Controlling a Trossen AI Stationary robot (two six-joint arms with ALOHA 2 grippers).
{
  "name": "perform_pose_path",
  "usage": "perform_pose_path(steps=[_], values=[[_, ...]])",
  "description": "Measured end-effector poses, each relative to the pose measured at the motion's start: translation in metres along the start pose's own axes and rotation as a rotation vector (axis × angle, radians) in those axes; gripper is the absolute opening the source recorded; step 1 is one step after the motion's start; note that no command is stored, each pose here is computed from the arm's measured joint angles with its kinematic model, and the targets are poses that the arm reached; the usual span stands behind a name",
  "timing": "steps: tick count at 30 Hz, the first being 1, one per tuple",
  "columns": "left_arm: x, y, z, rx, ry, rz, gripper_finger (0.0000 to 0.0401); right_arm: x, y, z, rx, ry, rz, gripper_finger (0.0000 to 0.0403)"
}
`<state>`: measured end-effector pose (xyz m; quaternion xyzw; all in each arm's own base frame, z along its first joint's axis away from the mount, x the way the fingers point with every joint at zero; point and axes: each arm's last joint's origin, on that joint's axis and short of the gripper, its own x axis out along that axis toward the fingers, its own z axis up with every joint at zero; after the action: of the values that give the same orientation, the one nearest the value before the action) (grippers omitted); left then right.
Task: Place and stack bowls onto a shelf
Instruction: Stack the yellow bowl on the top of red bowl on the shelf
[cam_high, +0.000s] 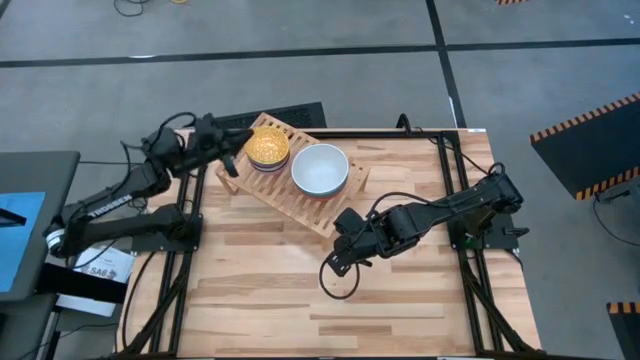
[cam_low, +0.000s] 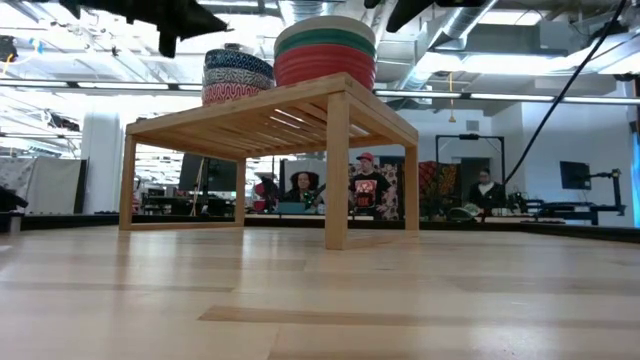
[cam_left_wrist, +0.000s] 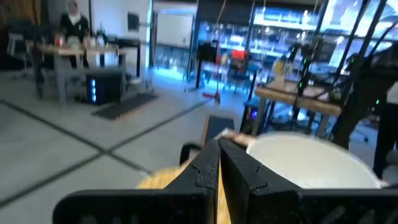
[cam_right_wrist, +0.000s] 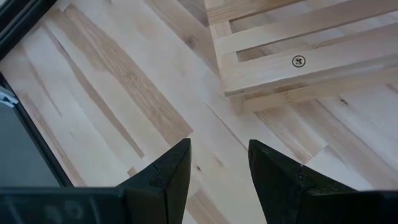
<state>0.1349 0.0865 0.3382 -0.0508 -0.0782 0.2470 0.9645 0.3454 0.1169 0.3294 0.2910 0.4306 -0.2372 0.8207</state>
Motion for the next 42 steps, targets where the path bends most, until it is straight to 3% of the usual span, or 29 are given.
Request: perform_pose_path(steps=[11, 28, 33, 39, 42], values=[[-0.001, 0.006, -0.027, 0.014, 0.097, 0.069, 0.0000, 0.000, 0.000, 0.000, 0.007, -0.001, 0.003, 0.0186], [0.001, 0.008, -0.034, 0.028, 0.159, 0.102, 0.0000, 0.000, 0.002, 0.001, 0.034, -0.009, 0.018, 0.0186], [-0.004, 0.006, -0.026, 0.028, 0.113, 0.095, 0.0000, 0.000, 0.002, 0.001, 0.021, -0.012, 0.022, 0.0186], [-0.004, 0.003, 0.003, 0.048, 0.032, 0.104, 0.0000, 0.000, 0.002, 0.001, -0.007, -0.011, 0.019, 0.0186], [0.008, 0.005, 0.019, 0.041, 0.080, 0.127, 0.0000, 0.000, 0.001, 0.002, -0.021, -0.012, 0.017, 0.0186]])
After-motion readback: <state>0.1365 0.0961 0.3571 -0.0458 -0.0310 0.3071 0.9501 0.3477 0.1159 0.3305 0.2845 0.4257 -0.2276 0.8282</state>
